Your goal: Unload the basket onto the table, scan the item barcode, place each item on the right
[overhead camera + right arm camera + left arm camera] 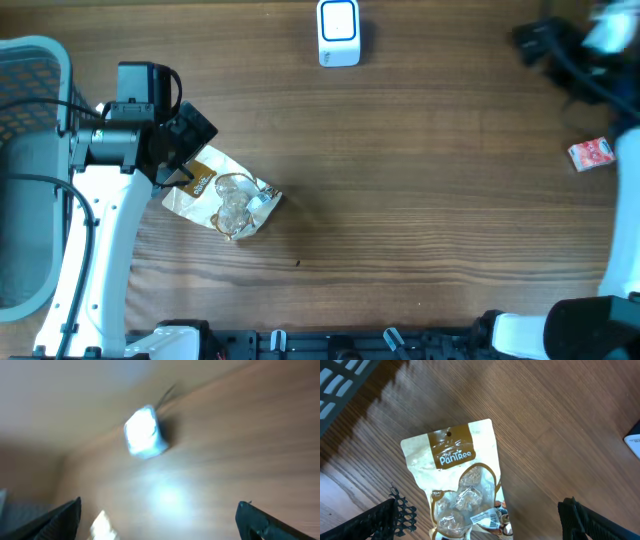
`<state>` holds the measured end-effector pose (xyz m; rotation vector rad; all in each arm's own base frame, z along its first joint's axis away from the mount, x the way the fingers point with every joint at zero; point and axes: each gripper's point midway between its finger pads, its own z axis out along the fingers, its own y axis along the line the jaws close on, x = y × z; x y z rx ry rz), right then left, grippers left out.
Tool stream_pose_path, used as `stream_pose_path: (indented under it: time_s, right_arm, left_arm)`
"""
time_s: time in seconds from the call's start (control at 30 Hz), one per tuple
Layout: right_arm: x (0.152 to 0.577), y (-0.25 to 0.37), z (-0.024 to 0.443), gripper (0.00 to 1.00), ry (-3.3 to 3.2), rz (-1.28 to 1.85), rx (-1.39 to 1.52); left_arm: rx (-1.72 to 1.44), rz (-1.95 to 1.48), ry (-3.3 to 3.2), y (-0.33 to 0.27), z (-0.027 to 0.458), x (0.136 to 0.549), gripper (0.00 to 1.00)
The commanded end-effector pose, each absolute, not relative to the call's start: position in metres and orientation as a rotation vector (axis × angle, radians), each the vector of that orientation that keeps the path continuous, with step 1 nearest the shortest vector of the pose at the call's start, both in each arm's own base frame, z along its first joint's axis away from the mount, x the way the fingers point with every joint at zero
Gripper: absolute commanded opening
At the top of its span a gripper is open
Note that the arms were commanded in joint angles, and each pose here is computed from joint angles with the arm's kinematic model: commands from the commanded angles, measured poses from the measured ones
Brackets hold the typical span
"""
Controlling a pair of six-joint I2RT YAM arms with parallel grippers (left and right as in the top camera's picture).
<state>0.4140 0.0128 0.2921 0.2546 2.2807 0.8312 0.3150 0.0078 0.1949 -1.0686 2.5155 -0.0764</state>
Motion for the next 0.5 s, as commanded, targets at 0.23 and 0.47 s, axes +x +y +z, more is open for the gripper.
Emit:
stream_pose_path:
  time_s: [0.23,0.47]
  right_arm:
    - [0.362,0.157,0.196,1.0,2.684,0.927,0.214]
    - [0.369,0.144,0.182,1.0,2.705,0.781,0.285]
  left_arm:
    - [-1.072,-0.087,2.508,0.008,0.196,0.317,1.0]
    - [-0.927,-0.456,2.692,-0.049,0.192,0.308,1.0]
